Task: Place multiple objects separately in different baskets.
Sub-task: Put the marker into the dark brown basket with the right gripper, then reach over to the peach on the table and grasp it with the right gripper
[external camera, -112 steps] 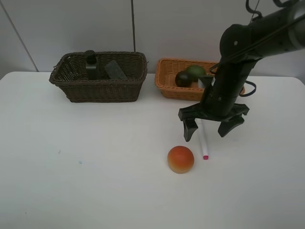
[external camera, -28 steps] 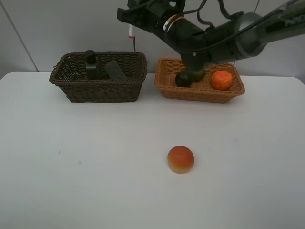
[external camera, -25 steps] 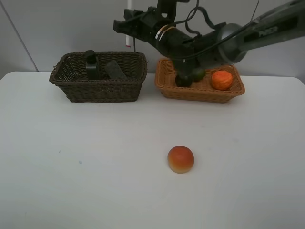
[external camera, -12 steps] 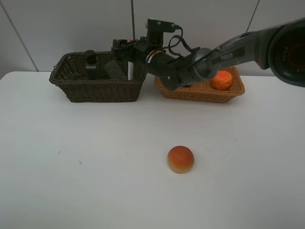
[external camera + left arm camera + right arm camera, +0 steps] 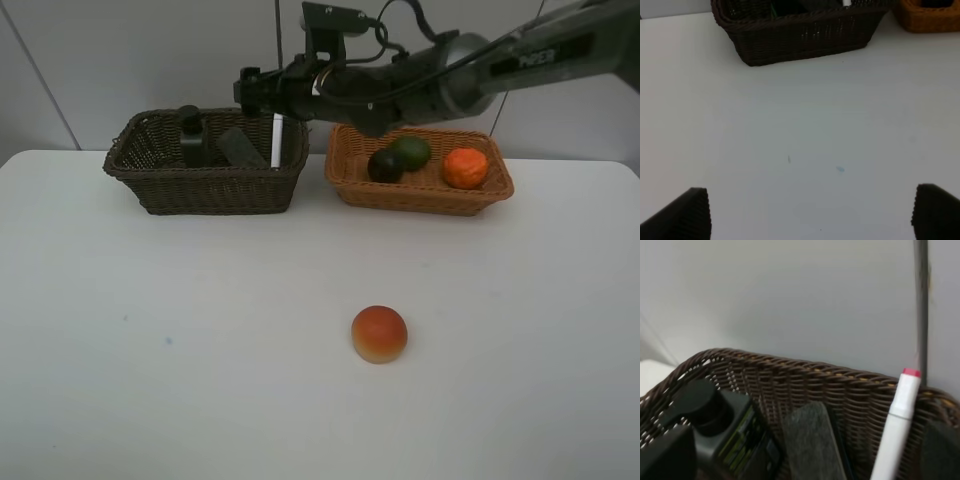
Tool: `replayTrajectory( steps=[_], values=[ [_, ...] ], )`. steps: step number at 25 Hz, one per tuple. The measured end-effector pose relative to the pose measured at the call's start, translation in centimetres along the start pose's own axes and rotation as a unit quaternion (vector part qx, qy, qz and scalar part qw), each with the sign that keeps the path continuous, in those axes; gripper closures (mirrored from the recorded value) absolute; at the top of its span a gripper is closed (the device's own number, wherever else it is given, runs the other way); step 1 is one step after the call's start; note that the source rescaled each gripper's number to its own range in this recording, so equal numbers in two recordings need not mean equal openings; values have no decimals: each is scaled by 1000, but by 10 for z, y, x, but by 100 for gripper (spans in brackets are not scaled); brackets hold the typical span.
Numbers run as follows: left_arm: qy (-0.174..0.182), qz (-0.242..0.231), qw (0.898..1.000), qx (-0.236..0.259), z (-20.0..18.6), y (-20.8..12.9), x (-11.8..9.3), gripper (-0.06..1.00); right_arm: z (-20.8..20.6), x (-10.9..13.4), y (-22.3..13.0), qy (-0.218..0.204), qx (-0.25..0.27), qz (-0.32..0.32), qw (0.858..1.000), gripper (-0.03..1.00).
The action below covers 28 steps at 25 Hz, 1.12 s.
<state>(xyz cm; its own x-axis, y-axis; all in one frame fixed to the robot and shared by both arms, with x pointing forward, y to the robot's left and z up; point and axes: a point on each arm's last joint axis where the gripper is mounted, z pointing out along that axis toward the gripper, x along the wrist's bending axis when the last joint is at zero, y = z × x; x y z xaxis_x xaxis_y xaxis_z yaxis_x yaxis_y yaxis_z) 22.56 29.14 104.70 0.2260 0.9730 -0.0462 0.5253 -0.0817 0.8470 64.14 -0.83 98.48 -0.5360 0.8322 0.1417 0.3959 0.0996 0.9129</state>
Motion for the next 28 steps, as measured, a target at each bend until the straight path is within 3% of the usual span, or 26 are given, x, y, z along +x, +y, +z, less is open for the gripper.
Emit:
replayTrajectory(
  steps=[4, 7, 10, 15, 17, 22, 28],
  values=[
    [0, 0, 1000, 0, 0, 0, 0, -4, -38, 0, 21, -33, 107, -4, 994, -3],
    [0, 0, 1000, 0, 0, 0, 0, -4, -64, -3, 21, -61, 209, -3, 976, -3],
    [0, 0, 1000, 0, 0, 0, 0, -4, -86, -6, 11, -81, 322, -24, 943, -3],
    [0, 0, 1000, 0, 0, 0, 0, -4, -111, -9, -4, -89, 463, -64, 879, -3],
    [0, 0, 1000, 0, 0, 0, 0, -4, -116, -9, -8, -84, 497, -65, 861, -3],
    [0, 0, 1000, 0, 0, 0, 0, -4, -120, -2, -19, -52, 524, -42, 849, -3],
    [0, 0, 1000, 0, 0, 0, 0, -4, -126, -3, -66, -30, 580, -19, 814, -3]
  ],
)
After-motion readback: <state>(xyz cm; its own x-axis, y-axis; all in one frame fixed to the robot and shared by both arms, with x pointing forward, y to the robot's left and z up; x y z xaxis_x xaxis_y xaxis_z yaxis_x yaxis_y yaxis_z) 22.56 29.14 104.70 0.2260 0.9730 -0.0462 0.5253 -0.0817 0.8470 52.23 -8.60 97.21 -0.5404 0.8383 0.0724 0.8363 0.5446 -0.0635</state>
